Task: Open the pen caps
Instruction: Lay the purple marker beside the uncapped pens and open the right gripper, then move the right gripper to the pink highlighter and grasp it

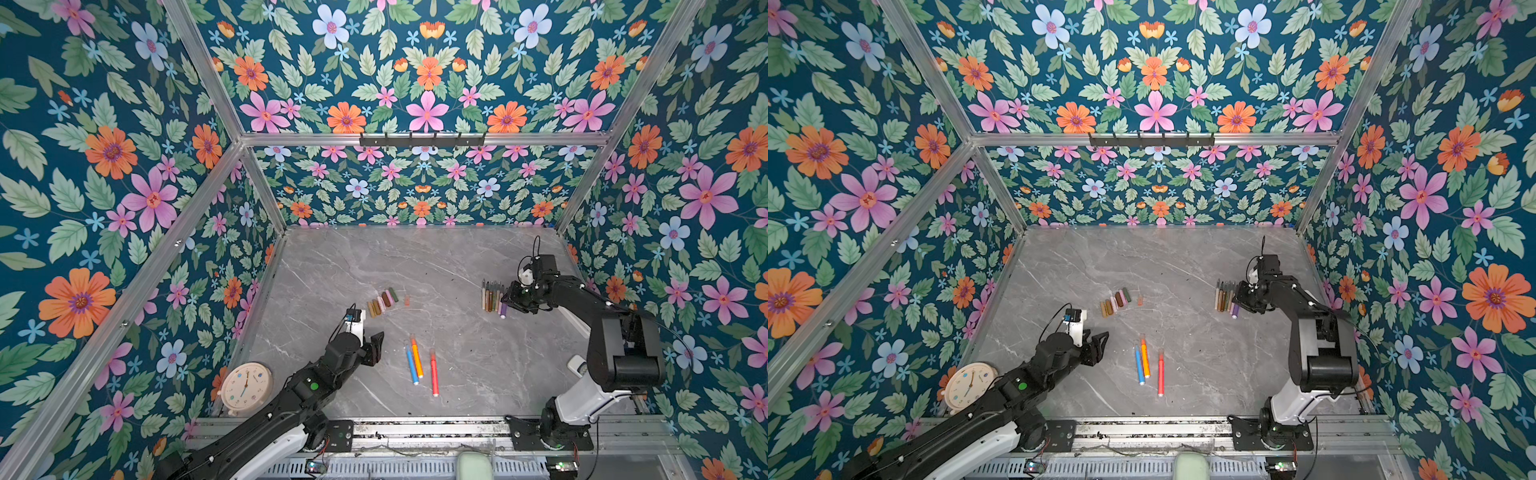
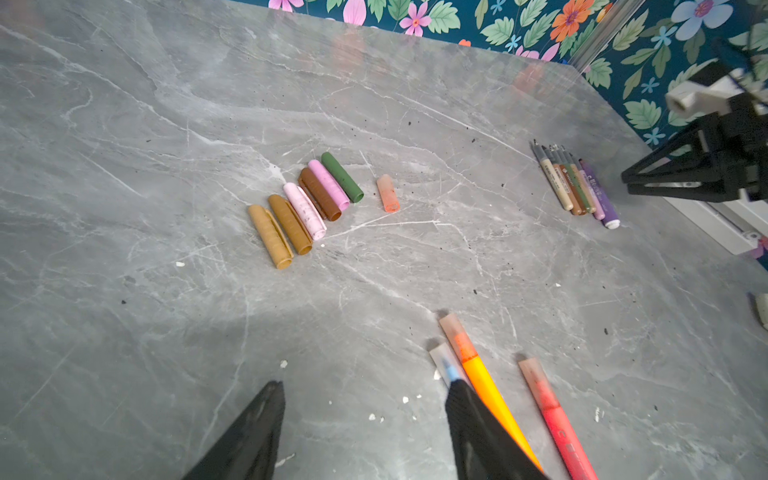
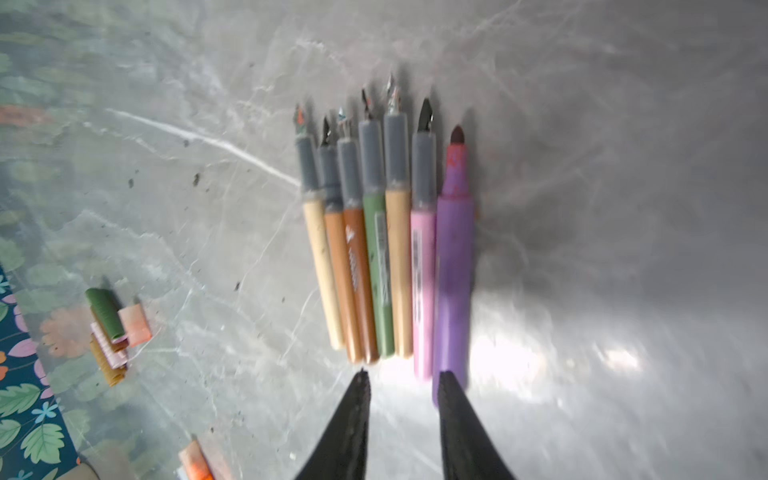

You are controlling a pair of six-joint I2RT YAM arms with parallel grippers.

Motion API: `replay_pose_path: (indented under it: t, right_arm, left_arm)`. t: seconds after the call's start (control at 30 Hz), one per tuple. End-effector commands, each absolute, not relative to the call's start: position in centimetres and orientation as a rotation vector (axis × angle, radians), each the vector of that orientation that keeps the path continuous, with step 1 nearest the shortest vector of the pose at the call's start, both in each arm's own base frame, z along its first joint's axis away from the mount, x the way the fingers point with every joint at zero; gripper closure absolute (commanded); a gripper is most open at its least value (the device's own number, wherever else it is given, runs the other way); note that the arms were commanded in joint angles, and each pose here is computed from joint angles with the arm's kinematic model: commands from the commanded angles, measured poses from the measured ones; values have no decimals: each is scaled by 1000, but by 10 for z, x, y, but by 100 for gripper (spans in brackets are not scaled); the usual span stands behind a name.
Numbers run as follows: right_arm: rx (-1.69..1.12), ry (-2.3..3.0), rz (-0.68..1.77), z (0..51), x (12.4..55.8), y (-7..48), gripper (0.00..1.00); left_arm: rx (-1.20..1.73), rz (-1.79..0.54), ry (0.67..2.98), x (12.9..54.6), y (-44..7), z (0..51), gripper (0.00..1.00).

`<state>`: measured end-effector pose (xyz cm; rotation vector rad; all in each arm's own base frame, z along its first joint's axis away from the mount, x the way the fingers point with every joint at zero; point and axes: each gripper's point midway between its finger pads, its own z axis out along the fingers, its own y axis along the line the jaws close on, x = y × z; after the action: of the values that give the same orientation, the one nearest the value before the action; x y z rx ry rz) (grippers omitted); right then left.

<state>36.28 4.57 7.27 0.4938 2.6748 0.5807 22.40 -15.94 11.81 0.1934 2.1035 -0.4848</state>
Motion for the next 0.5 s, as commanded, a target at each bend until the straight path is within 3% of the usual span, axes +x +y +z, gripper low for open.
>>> replay_pose_path:
  t: [0.0,0.23,0.4,0.47]
  right_arm:
    - [442,2671,627,81,346,63,70]
    - [118,2774,590,77,283,142,69]
    - [-48,2814,578,66,233,188,69]
    - [-109,2834,573,60,212,206,69]
  left_arm:
    - [182,-481,2080,229,-161,125,34]
    - [188,-470,2102,231,-163,121,31]
    - [186,-463,2102,231,-162,121,15]
    - [189,-464,2106,231,-163,120,0]
